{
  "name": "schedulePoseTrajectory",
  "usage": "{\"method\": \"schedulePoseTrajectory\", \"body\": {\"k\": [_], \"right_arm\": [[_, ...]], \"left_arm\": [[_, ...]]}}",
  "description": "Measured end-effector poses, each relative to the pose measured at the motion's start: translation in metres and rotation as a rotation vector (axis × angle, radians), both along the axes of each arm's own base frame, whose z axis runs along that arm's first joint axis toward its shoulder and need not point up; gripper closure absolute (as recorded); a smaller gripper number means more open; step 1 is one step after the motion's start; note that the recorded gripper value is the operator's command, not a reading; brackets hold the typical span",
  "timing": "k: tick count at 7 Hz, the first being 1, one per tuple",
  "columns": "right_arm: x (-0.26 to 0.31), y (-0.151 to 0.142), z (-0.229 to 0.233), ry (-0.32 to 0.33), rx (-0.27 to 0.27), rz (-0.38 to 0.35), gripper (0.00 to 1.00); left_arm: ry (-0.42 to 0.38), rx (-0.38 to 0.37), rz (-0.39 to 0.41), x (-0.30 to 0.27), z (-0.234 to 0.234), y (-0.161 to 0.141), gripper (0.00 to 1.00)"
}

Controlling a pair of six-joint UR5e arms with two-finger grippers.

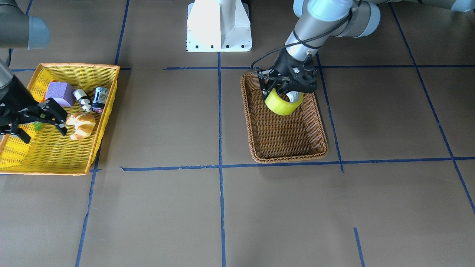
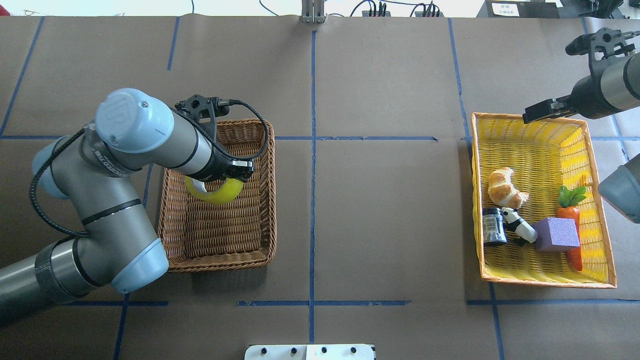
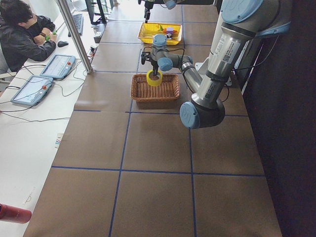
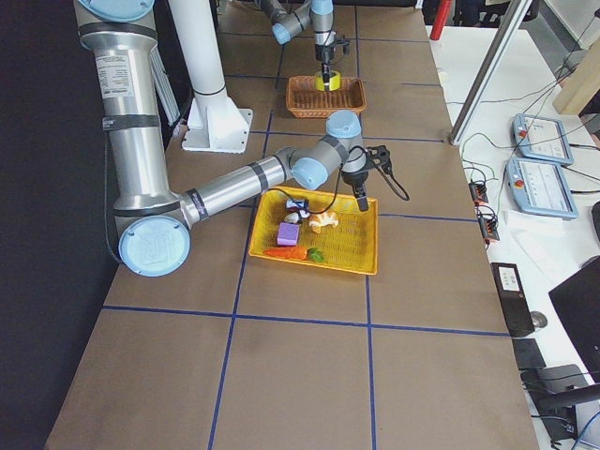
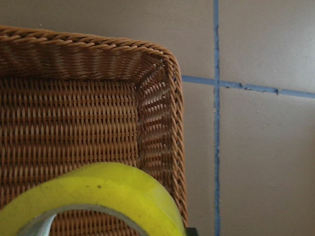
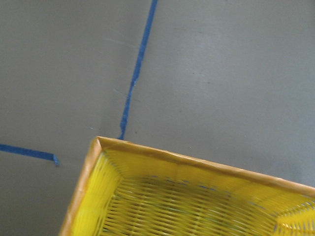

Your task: Move tape to another basket

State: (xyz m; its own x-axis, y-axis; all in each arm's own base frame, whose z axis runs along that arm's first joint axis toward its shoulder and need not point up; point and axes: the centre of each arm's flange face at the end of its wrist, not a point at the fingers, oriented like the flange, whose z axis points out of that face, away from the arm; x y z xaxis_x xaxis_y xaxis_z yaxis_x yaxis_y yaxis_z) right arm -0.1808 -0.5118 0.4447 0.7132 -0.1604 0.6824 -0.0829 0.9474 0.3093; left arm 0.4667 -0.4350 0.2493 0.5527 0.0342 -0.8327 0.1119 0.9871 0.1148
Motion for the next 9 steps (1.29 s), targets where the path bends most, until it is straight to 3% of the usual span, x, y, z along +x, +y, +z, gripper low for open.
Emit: {"method": "schedulePoseTrajectory", "body": {"k": [1, 2, 5, 7, 9], "right_arm": [[0.017, 0.000, 0.012, 0.005, -0.026, -0.001, 0.00], [0.037, -0.002, 0.018, 0.010, -0.048, -0.015, 0.00], [0.091, -0.009, 0.033, 0.039, -0.083, -0.079, 0.00], [0.122, -0.010, 0.048, 0.079, -0.092, -0.149, 0.00], [0.162, -0.003, 0.068, 0.112, -0.096, -0.222, 0.00]], "left_arm": [[-0.042, 0.032, 0.020, 0.012, 0.013, 0.002, 0.12], [-0.066, 0.047, 0.034, 0.017, 0.023, 0.004, 0.00], [-0.105, 0.057, 0.039, -0.004, 0.024, -0.001, 0.00], [-0.147, 0.071, 0.091, -0.067, 0.013, -0.025, 0.00], [-0.173, 0.096, 0.168, -0.148, 0.040, -0.058, 0.00]]}}
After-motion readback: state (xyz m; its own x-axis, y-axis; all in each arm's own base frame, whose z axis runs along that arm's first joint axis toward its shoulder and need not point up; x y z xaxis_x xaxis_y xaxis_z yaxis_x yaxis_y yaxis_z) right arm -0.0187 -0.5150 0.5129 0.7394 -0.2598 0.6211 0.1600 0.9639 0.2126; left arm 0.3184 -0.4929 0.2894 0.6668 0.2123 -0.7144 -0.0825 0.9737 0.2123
